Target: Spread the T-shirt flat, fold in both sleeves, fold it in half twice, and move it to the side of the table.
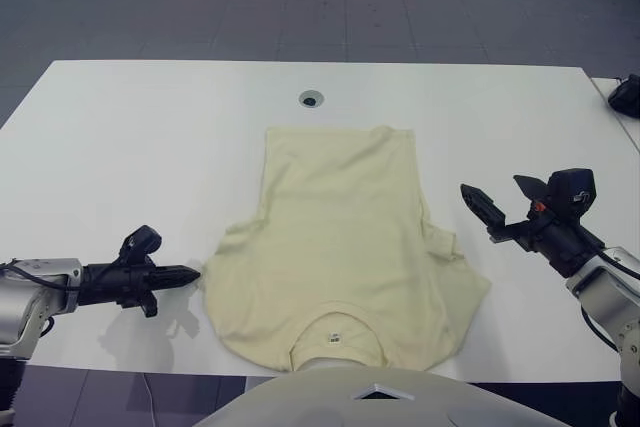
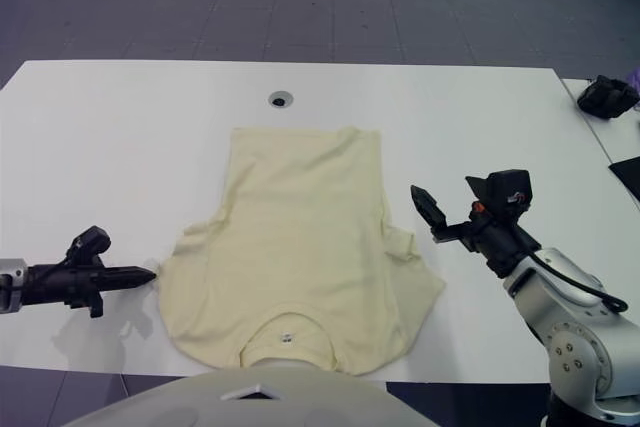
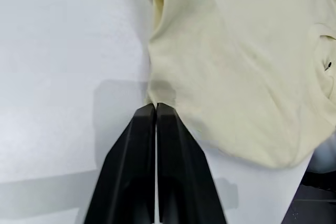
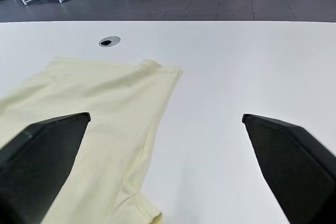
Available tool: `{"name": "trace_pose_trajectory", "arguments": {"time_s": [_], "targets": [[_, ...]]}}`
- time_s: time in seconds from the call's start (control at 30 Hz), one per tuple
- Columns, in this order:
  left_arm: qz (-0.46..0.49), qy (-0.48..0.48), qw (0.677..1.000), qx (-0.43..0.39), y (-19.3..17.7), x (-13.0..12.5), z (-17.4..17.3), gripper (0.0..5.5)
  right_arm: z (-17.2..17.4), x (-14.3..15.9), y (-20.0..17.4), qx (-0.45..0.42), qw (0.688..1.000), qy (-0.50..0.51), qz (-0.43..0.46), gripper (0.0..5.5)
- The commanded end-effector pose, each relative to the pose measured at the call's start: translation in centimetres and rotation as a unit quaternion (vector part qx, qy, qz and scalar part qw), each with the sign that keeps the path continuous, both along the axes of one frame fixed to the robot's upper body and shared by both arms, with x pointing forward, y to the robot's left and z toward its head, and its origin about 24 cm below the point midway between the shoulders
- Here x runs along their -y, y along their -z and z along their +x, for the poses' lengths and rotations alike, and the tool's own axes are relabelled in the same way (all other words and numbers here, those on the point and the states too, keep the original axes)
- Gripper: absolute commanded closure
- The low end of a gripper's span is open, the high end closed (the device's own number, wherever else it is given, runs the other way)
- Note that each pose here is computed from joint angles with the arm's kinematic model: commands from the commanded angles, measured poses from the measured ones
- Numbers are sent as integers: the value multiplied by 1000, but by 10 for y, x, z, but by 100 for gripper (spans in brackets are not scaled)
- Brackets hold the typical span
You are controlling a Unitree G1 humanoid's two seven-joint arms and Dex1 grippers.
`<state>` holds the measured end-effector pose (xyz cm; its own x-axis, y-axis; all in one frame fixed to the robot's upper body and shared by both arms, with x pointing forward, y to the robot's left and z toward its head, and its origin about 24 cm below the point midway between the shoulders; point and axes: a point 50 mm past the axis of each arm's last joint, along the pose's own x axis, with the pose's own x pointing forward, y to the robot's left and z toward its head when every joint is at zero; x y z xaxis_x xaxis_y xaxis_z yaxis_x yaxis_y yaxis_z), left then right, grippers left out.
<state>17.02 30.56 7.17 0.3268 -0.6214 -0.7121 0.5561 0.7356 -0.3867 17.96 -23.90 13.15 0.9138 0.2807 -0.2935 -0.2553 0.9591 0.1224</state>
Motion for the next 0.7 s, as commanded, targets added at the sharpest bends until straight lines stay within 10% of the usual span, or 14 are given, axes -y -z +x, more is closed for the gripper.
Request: {"name": "trace_pose_trajectory", "arguments": {"time_s": [0.03,0.7], "targets": [[43,-36,998,20,2,-11,12,548,2,1,-2,2,1000,-3,-6,10],[103,10,990,101,-42,-9,58,548,2,-2,-1,8,1000,2,-3,10]]}}
